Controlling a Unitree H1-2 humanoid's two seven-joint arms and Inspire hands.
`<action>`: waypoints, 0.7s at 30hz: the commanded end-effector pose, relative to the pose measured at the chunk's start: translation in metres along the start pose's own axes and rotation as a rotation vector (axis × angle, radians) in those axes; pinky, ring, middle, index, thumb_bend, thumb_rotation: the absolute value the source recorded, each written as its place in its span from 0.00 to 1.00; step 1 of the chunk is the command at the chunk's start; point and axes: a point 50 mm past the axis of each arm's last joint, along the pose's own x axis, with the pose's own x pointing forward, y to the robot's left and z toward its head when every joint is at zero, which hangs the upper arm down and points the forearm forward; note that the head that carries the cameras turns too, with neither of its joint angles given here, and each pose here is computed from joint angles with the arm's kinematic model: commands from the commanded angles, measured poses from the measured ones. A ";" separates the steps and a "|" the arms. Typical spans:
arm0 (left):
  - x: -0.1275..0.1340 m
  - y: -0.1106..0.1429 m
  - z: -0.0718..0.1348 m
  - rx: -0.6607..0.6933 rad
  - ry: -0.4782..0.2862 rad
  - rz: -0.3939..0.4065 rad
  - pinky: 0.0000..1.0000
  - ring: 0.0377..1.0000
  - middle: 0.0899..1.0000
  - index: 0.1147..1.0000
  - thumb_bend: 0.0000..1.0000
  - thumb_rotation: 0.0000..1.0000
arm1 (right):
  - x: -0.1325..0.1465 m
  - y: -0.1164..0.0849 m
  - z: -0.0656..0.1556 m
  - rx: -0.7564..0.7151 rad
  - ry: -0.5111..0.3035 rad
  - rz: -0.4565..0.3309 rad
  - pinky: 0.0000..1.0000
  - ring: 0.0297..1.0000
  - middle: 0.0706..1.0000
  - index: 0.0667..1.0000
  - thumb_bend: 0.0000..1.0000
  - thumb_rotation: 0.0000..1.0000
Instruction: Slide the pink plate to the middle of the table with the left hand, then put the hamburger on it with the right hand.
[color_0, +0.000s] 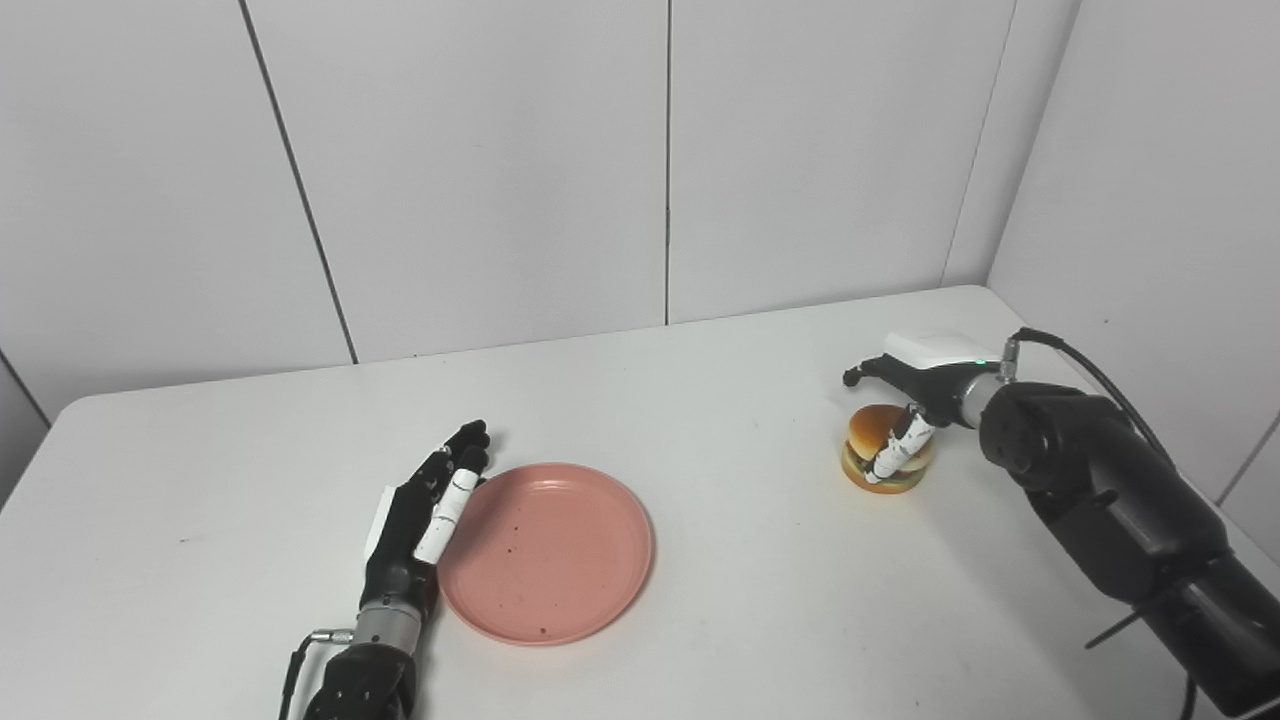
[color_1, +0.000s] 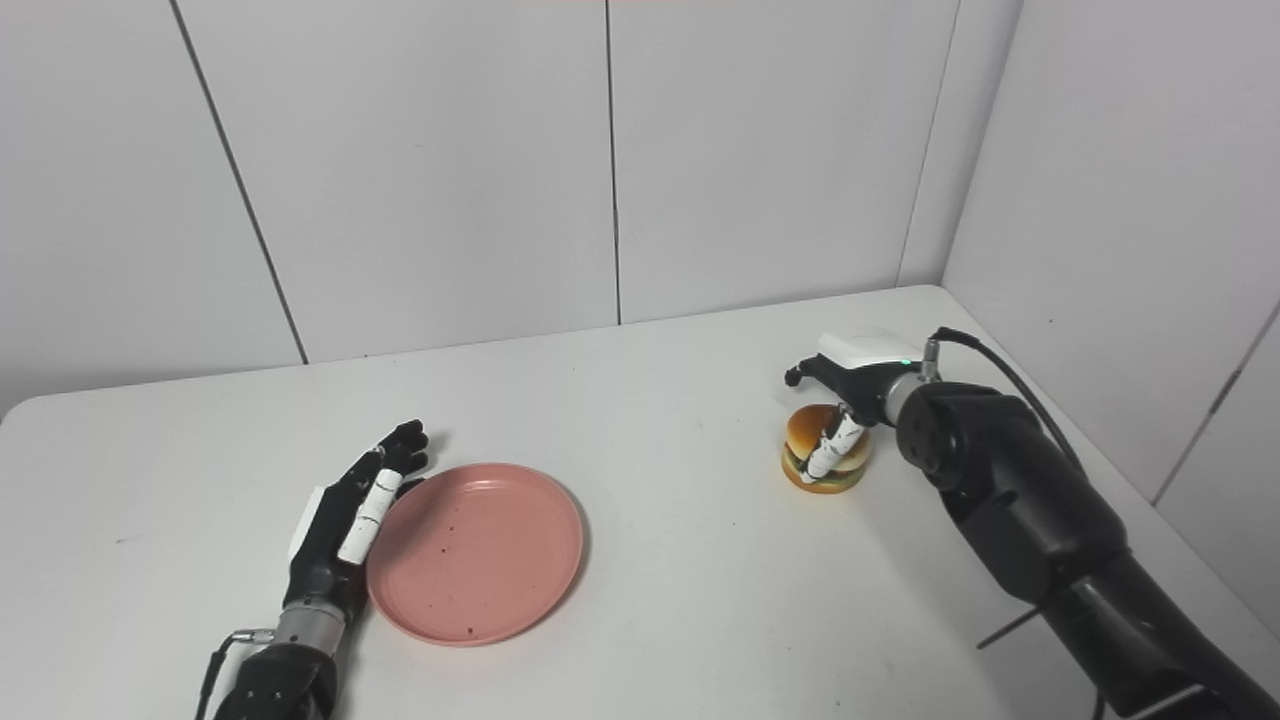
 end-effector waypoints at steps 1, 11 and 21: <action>-0.017 0.000 -0.025 -0.005 0.080 -0.001 0.82 0.86 0.85 0.77 0.83 0.82 | -0.004 -0.036 -0.005 -0.029 0.017 -0.076 0.68 0.86 0.88 0.80 0.94 0.23; -0.016 0.000 -0.023 0.010 0.076 -0.011 0.79 0.86 0.84 0.77 0.83 0.83 | -0.005 -0.037 -0.009 -0.007 0.022 -0.004 0.66 0.82 0.86 0.80 0.95 0.22; -0.015 0.000 -0.024 0.013 0.081 -0.016 0.80 0.86 0.84 0.77 0.81 0.84 | -0.003 -0.032 -0.006 0.003 0.039 0.074 0.58 0.66 0.71 0.74 0.90 0.24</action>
